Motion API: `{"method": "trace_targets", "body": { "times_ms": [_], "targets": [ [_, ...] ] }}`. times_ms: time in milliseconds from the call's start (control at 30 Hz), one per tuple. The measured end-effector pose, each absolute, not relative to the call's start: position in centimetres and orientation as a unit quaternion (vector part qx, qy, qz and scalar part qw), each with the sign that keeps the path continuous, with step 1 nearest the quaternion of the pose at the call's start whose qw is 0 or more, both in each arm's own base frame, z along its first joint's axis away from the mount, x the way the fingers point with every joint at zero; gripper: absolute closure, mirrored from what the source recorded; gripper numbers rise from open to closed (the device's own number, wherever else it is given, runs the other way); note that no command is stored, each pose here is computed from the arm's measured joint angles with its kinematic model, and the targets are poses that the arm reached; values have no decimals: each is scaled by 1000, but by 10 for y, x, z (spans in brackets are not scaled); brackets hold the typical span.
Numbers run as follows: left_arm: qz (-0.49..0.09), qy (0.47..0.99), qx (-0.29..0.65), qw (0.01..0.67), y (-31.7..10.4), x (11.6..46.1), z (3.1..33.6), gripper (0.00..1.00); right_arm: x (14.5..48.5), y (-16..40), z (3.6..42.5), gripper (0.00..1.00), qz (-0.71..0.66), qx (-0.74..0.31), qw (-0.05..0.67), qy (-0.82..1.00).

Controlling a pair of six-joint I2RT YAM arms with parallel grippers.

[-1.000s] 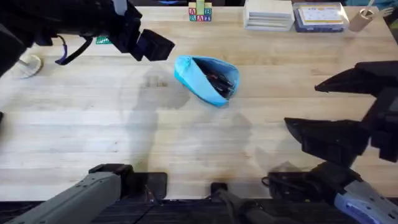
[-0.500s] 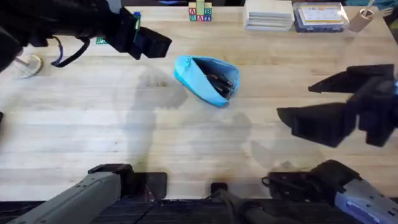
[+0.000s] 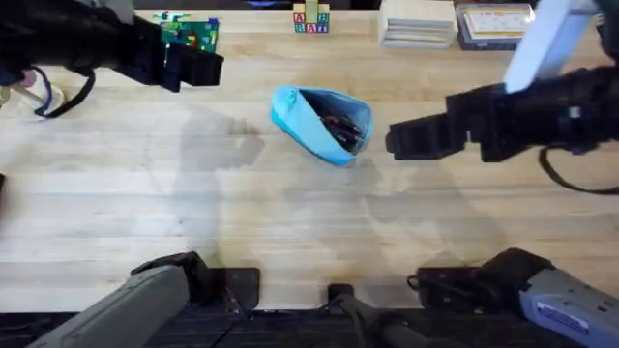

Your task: Unzip the bag, pick up the pens from the table one at a time and place them inside, then zip the bag closed.

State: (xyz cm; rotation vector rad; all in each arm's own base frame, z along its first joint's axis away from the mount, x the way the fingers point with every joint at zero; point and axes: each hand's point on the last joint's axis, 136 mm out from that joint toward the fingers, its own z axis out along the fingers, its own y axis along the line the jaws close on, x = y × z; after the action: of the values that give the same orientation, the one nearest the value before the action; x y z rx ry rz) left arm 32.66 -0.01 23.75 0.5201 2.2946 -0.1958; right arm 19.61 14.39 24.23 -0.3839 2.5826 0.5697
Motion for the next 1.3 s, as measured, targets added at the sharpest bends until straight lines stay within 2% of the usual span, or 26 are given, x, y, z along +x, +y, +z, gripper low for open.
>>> {"method": "trace_targets", "body": {
  "times_ms": [267, 600, 1000, 1300],
  "targets": [
    [-67, 908, 170, 377, 22, 323, 235, 8, 210, 167, 243, 4, 205, -144, 220, 943],
    [-60, 905, 186, 376, 22, 323, 235, 7, 226, 192, 258, 5, 172, -116, 243, 948],
    [-90, 927, 182, 317, 26, 333, 193, 7, 232, 205, 237, 4, 134, -73, 226, 962],
    [-90, 926, 182, 317, 26, 333, 193, 7, 233, 205, 237, 3, 133, -70, 227, 962]
  ]
}}
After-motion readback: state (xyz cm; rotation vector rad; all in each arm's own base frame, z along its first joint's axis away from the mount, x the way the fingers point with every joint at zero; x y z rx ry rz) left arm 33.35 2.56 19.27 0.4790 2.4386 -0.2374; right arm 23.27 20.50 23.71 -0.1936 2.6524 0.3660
